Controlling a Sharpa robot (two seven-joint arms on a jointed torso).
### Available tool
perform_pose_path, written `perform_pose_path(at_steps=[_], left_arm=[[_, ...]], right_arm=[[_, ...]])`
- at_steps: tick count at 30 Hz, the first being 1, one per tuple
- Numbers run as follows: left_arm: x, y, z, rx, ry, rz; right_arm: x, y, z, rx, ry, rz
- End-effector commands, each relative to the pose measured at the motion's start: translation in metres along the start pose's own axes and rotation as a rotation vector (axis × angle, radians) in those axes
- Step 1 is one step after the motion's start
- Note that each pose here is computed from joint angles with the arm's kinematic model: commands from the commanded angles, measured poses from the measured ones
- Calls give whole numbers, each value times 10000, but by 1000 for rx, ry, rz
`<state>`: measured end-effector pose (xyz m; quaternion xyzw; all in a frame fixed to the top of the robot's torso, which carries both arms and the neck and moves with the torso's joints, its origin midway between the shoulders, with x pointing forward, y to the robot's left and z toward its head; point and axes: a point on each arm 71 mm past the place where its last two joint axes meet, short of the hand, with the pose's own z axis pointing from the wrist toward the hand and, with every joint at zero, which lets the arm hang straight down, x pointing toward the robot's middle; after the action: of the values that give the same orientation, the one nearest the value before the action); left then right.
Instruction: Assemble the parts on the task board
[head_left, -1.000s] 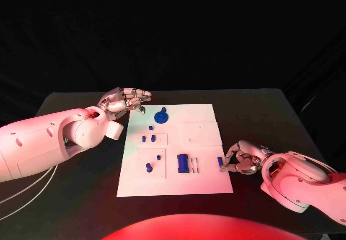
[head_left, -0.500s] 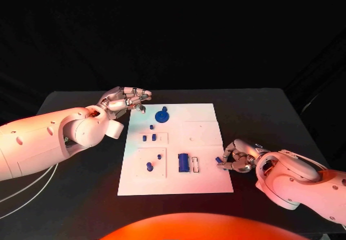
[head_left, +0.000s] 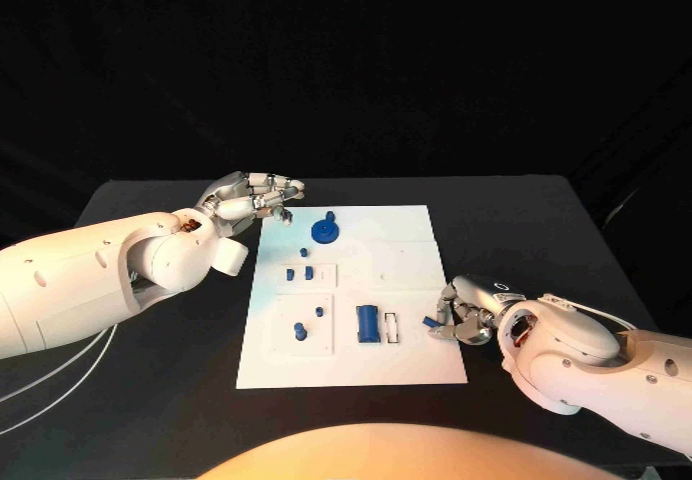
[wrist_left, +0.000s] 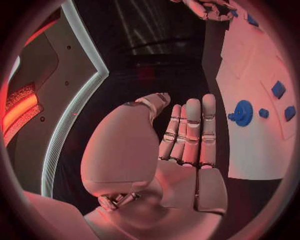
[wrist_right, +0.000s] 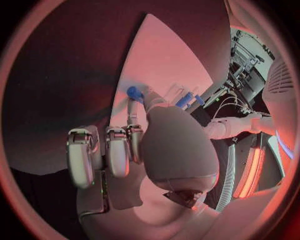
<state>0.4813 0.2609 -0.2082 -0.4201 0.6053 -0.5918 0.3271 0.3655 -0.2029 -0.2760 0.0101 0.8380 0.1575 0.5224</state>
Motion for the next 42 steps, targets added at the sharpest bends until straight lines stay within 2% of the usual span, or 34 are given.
perform_pose_path(at_steps=[1, 7, 11, 16, 23, 35, 42], left_arm=[[20, -3, 1, -1, 15, -10], [13, -3, -3, -3, 13, -8], [9, -2, -3, -3, 11, -8], [7, -1, -2, -5, 10, -7], [13, 1, 2, -5, 11, -7], [20, 0, 2, -5, 14, -8], [24, 1, 2, -7, 18, -8]], right_arm=[[151, -64, -11, 52, 78, -103], [116, -13, -37, 40, 29, -45], [51, 47, -69, 30, -4, 65], [-44, 114, -77, 35, -11, 223], [-59, 229, -59, 61, 47, 395], [87, 382, 20, 87, 149, 479], [152, 433, 67, 96, 165, 484]])
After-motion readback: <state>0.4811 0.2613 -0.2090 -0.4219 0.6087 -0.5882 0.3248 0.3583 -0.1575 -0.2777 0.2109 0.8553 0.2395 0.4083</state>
